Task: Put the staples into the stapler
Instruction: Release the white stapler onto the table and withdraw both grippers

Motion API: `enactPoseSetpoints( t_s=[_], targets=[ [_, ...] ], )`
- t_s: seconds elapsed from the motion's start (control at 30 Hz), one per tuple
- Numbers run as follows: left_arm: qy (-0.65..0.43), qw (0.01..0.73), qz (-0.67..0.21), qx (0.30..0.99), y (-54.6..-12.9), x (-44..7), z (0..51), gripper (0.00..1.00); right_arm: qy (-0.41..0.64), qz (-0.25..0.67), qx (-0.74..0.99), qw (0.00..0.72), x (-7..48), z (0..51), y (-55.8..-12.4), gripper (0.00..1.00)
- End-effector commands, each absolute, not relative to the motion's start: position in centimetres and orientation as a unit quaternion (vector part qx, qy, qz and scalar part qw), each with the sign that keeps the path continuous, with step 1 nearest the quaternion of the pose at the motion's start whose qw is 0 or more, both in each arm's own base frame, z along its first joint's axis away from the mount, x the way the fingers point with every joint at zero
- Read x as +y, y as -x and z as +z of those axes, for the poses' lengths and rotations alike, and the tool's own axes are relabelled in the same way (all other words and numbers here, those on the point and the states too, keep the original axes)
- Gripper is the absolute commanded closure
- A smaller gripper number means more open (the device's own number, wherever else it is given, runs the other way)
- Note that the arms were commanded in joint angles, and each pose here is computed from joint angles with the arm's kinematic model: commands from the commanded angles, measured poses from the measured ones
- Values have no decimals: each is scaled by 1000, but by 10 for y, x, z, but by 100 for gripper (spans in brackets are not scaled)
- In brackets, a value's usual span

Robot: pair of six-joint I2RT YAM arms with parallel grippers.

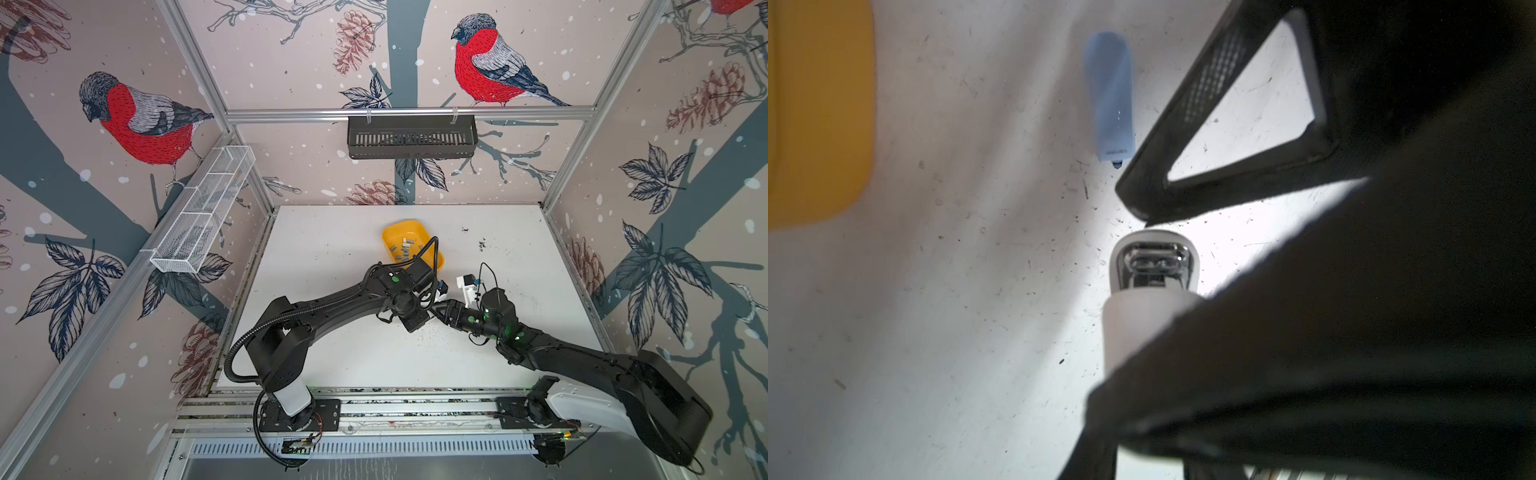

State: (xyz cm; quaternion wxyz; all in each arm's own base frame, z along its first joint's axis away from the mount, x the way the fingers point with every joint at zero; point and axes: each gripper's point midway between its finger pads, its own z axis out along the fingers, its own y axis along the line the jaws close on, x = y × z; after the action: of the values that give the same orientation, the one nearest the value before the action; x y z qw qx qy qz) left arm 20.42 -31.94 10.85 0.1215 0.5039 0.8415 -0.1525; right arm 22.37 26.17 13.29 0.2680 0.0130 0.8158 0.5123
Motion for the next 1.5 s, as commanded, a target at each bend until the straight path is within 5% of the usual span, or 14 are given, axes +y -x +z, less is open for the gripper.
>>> enactPoseSetpoints(
  t_s=[0.0,0.23,0.57,0.97,1.47],
  targets=[
    [-506,124,-163,838,-200,-321,111,98,-7,495,823,279,252,129,-222,41],
    [-506,121,-162,838,-200,-320,108,98,13,418,852,314,217,120,-213,33],
    [-526,103,-103,838,-213,-312,80,96,31,363,852,376,176,125,-197,0],
    [-574,81,-22,814,-226,-294,59,94,43,354,856,375,172,115,-191,0],
    [-599,39,-26,800,-220,-294,41,87,41,353,856,376,170,110,-190,0]
  ],
)
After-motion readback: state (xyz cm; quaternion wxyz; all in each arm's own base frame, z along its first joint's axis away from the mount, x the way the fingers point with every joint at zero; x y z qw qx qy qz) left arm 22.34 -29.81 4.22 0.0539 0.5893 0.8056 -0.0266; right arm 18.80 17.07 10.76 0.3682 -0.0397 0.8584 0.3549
